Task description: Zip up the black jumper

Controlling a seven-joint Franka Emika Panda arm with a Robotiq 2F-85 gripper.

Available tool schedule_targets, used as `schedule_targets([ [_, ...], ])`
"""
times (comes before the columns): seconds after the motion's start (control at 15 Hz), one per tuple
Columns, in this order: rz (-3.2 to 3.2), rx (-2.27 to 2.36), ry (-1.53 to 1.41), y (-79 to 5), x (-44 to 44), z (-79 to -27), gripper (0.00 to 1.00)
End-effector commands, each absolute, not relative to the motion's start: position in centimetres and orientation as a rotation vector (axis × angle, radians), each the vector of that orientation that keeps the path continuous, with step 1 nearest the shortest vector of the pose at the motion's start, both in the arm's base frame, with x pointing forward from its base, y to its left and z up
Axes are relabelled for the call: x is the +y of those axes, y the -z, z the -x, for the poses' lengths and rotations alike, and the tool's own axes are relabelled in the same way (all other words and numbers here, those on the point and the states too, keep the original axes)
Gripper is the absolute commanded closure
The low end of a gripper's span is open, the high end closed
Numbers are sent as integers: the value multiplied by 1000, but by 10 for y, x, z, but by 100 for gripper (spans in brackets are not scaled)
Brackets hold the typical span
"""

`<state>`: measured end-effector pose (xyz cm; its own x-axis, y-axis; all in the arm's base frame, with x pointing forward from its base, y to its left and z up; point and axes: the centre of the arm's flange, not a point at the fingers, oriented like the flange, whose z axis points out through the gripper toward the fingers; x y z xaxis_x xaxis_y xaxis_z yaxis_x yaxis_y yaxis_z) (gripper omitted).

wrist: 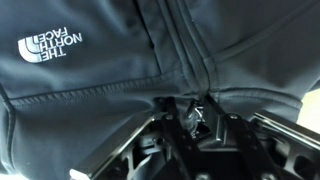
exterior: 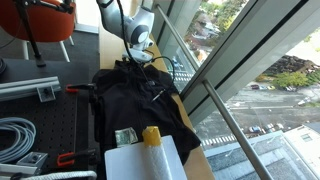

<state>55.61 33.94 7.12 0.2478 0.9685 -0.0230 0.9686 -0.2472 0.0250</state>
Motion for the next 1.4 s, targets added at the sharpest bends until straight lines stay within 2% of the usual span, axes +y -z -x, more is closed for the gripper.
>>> schedule_targets([
  [0.0,-2473,1935,2,-109,327,-554,34],
  [0.27,-2499,1974,-86,-179,317,-558,3],
  [0.33,-2508,1979,-98,-196,310,-557,0],
  [1.0,-2466,2024,193,-285,105,-563,0],
  [1.33,-2411,2051,201,-342,53,-575,0],
])
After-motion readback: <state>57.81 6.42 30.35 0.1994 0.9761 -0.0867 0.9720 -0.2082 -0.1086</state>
